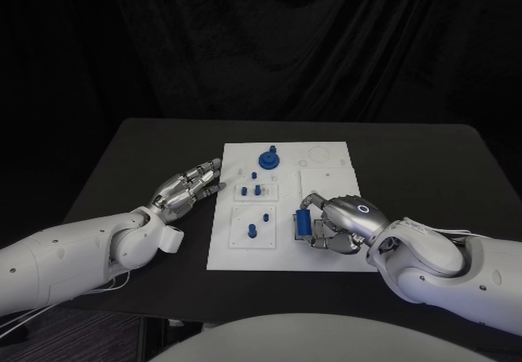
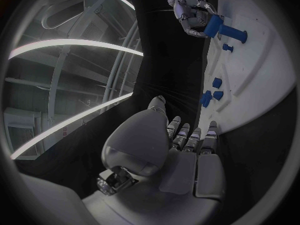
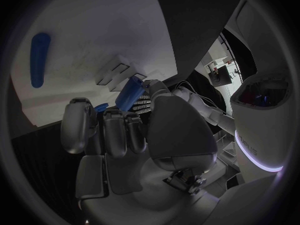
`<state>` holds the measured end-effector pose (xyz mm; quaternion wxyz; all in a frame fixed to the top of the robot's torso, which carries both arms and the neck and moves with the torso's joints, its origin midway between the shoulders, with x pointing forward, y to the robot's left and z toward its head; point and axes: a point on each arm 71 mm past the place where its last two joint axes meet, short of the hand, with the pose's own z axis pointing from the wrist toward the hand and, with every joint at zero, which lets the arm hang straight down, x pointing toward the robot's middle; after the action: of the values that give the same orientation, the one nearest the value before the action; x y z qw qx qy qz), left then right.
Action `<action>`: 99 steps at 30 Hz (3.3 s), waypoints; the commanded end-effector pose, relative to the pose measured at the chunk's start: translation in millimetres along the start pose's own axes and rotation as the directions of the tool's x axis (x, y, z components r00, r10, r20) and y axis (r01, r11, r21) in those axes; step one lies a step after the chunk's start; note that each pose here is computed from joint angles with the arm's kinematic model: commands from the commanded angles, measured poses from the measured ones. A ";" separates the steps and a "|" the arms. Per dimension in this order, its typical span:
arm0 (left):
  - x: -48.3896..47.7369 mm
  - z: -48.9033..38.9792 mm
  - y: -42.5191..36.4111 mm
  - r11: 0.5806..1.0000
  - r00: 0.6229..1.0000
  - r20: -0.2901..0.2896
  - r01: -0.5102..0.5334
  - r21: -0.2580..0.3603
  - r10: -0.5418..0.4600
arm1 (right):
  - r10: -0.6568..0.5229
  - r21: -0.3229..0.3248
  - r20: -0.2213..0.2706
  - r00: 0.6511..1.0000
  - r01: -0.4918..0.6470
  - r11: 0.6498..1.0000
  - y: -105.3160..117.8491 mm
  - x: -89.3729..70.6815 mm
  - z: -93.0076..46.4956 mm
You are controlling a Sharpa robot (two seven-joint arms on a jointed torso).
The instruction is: Assemble the parts on the task board
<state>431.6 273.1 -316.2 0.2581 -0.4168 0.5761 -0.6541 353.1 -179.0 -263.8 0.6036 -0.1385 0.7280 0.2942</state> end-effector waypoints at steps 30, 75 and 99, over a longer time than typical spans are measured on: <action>1.4 0.1 -0.5 1.000 1.000 -0.006 0.016 0.021 -0.016 | 0.021 0.080 -0.152 0.988 -0.009 0.997 -7.9 11.9 0.6; 1.1 -0.7 -0.7 1.000 1.000 0.004 0.008 0.022 -0.008 | 0.070 0.318 -0.185 0.980 -0.007 0.948 -50.4 -63.9 -25.6; 1.5 -0.5 -0.8 1.000 1.000 0.003 0.009 0.024 -0.009 | 0.064 0.440 -0.332 0.941 0.095 0.893 -75.4 -48.1 -35.2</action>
<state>430.7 273.1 -316.3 0.2580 -0.4181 0.5756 -0.6537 379.2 -264.7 -230.6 0.4969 -0.0521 0.8604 0.1008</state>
